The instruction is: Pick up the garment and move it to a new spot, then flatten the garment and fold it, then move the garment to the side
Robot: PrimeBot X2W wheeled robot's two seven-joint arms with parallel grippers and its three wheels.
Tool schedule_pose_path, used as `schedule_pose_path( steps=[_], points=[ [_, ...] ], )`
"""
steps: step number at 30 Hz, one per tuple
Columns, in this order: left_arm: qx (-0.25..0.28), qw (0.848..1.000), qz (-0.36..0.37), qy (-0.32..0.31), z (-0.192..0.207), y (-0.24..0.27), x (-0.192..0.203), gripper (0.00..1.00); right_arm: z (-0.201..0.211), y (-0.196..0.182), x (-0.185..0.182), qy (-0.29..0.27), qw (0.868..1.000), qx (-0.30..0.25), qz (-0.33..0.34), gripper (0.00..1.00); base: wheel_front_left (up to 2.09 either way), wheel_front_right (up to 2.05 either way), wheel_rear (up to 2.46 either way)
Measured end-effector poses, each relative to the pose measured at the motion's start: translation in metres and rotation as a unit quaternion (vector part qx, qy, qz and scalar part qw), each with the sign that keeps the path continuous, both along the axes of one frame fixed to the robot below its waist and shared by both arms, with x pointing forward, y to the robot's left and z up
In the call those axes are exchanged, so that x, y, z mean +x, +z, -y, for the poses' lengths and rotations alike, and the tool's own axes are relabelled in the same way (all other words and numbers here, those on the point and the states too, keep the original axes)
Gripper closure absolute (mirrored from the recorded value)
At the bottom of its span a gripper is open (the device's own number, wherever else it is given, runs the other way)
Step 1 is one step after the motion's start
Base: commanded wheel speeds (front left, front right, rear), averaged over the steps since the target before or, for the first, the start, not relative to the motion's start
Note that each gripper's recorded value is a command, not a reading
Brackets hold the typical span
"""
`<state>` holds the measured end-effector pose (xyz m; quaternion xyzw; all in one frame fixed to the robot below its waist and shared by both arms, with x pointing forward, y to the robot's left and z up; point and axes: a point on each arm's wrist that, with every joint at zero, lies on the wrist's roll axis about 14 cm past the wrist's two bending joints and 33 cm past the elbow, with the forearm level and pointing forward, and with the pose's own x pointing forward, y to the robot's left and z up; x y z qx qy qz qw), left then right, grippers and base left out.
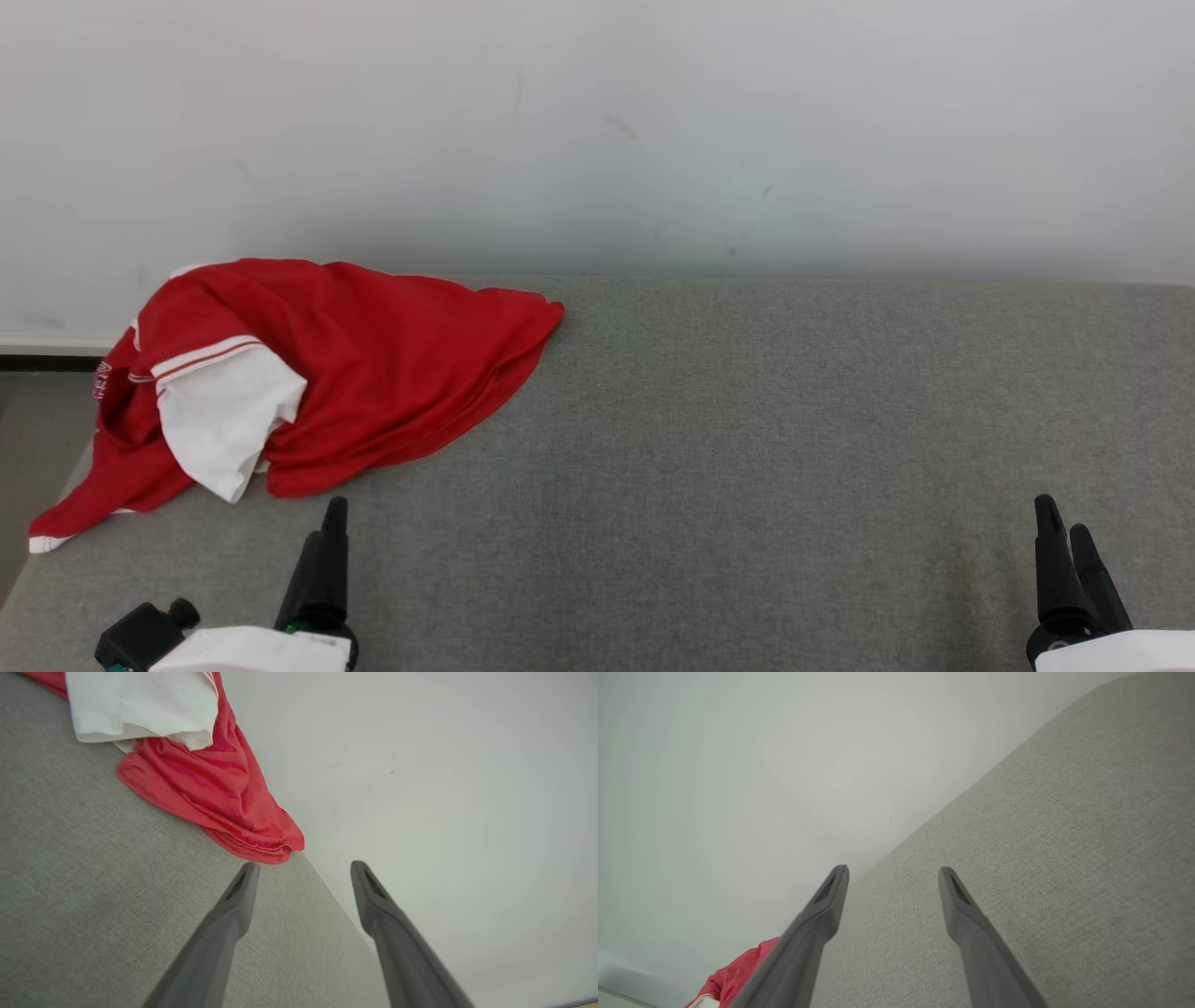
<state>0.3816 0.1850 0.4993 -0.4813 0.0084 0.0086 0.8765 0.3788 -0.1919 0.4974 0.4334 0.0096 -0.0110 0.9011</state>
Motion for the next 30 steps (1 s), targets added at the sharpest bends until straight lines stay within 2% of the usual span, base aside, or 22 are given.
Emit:
schedule_pose_path(
  steps=[15, 30],
  points=[
    [0.131, 0.991, 0.018, -0.014, 0.007, 0.007, 0.001, 0.00, -0.002, -0.007, -0.001, 0.010, 0.993, -0.118, -0.005, 0.00, 0.00, 0.00, 0.00],
    [0.235, 0.971, 0.038, -0.028, 0.012, 0.012, 0.003, 0.00, -0.004, -0.007, 0.001, 0.018, 0.978, -0.210, 0.003, 0.00, 0.00, 0.00, 0.00]
  ],
)
